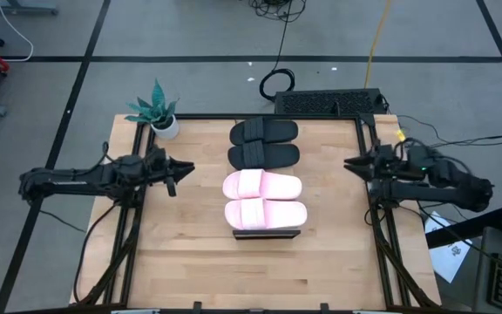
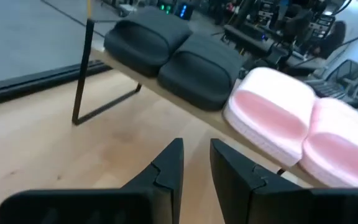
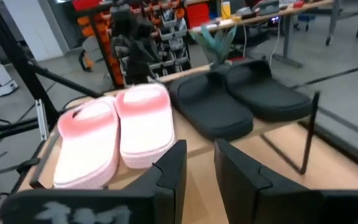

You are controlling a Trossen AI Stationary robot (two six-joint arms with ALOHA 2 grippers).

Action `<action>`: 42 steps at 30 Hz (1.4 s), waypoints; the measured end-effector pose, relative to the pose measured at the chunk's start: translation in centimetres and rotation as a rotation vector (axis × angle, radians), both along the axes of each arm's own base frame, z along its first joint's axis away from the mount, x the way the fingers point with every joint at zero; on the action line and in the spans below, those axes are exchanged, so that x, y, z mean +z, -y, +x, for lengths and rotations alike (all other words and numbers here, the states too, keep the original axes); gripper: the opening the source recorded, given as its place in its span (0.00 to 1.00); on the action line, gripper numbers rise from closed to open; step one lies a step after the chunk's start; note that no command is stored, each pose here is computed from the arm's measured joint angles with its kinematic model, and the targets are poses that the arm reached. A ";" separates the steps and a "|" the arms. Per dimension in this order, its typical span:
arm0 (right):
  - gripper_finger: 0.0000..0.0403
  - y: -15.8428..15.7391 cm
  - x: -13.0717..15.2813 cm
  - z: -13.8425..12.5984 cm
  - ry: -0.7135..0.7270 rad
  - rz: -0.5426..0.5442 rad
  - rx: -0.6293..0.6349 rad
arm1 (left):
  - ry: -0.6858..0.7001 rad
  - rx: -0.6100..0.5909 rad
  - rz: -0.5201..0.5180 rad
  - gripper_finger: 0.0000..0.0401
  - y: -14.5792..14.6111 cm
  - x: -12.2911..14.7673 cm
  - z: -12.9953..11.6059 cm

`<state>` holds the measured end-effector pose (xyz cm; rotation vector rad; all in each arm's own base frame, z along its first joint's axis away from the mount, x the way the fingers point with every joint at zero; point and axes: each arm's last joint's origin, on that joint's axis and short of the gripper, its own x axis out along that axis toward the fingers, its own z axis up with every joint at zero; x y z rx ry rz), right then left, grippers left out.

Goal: Pick and place slides into the shelf
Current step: Return to Home Position

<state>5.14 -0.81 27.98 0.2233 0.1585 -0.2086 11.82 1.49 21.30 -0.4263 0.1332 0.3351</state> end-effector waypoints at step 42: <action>0.18 0.2 -10.6 3.4 -0.018 0.109 0.031 | -0.082 0.013 0.048 0.19 2.3 -6.5 -0.3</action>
